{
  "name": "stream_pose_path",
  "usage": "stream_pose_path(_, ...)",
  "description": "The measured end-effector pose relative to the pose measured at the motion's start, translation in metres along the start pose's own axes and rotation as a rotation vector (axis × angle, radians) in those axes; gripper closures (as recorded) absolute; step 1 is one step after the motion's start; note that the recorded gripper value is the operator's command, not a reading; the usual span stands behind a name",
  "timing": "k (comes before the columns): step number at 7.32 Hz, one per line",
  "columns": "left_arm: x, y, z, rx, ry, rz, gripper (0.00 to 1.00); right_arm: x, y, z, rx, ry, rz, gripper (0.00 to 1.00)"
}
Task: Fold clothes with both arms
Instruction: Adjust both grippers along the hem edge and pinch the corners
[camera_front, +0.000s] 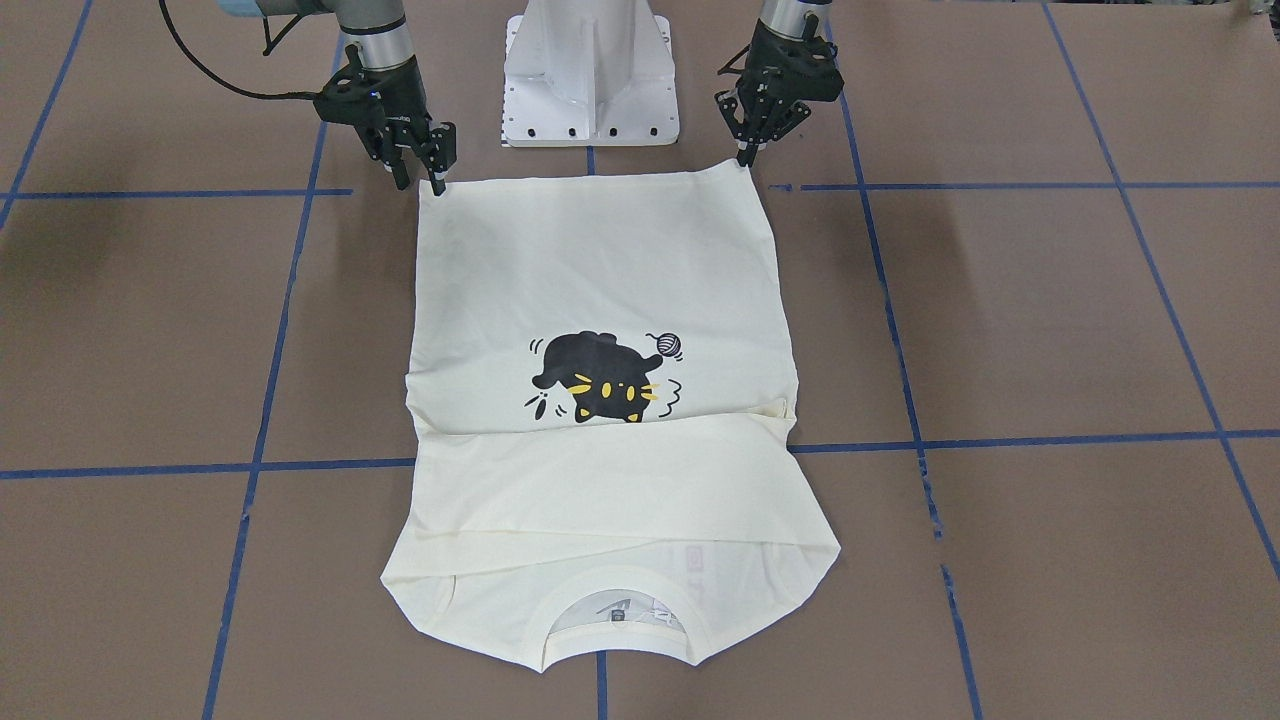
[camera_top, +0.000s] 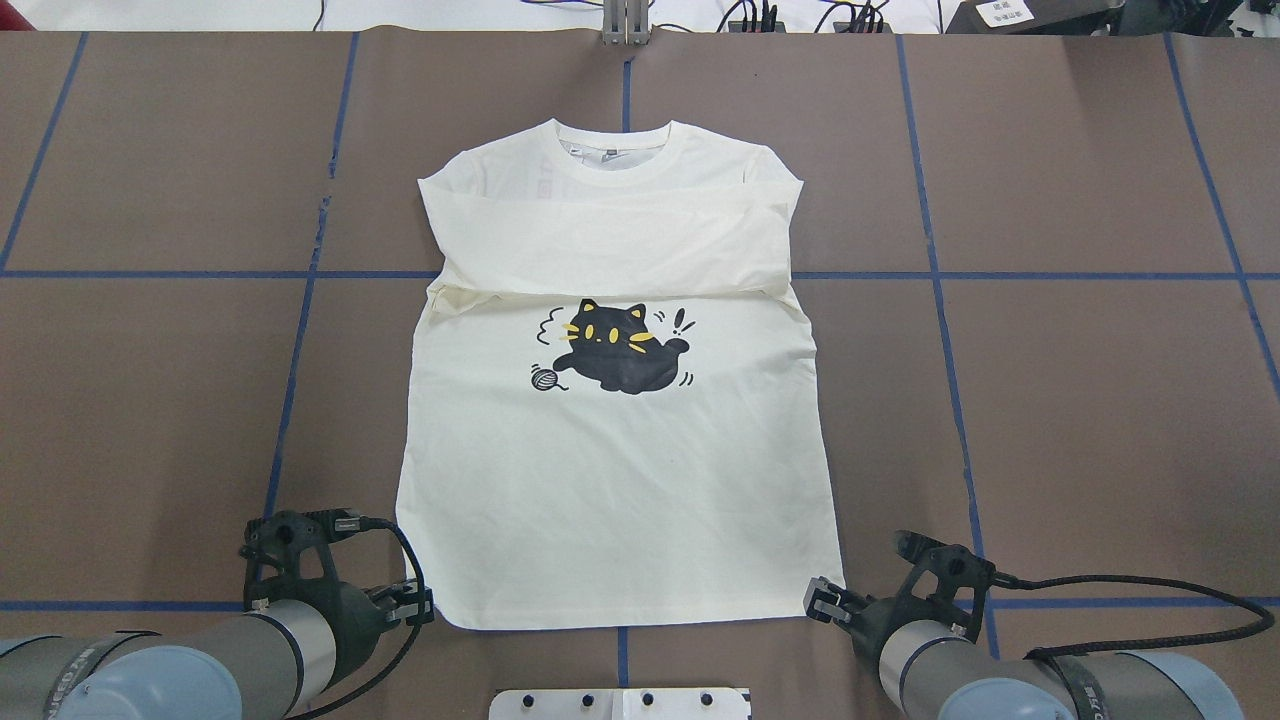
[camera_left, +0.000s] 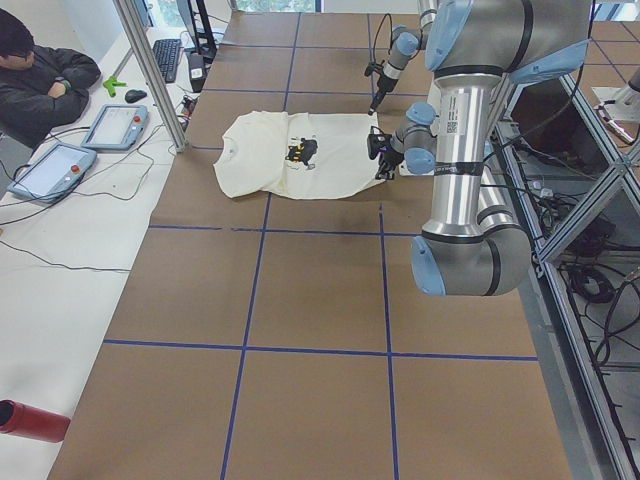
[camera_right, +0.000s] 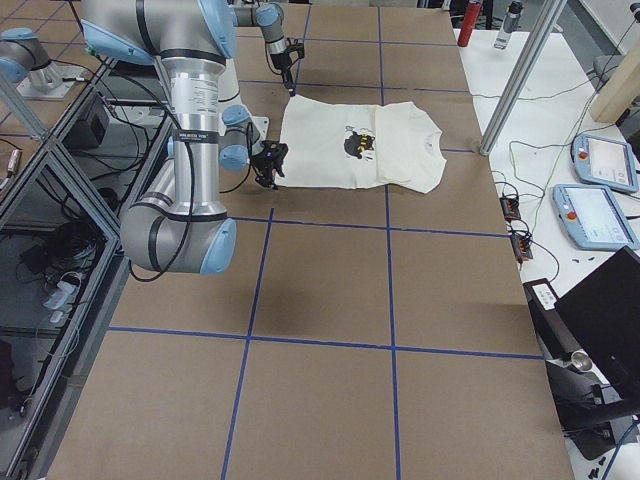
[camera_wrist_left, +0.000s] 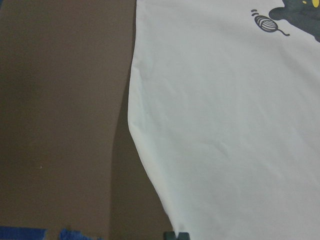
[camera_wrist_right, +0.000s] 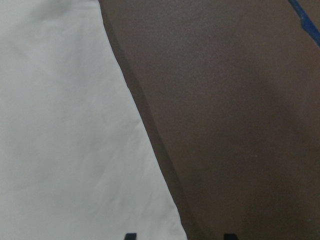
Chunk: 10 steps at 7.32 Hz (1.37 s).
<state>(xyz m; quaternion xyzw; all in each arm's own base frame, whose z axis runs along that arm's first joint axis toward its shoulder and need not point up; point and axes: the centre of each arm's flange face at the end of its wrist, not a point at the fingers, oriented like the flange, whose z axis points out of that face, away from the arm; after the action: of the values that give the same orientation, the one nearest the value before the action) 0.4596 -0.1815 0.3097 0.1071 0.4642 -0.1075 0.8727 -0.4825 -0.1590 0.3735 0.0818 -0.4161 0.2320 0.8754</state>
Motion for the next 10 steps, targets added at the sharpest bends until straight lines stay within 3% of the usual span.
stream_pose_path(1,0.0,0.0,0.0,0.001,0.0,0.001,1.0,0.0,0.002,0.0,-0.003,0.0,-0.002,0.82)
stream_pose_path(2,0.0,0.0,0.0,0.001,0.0,0.004,1.0,0.0,0.003,0.0,-0.005,0.0,-0.003,1.0)
stream_pose_path(7,0.0,-0.001,0.0,0.0,0.0,0.007,1.0,-0.006,0.001,-0.016,-0.008,0.014,-0.015,1.0)
stream_pose_path(8,0.003,-0.003,-0.009,-0.005,0.013,0.004,1.0,-0.013,-0.006,-0.044,-0.018,0.032,-0.02,1.0)
stream_pose_path(10,0.018,-0.01,-0.068,-0.042,0.043,-0.001,1.0,-0.025,-0.022,-0.124,-0.07,0.034,-0.027,1.0)
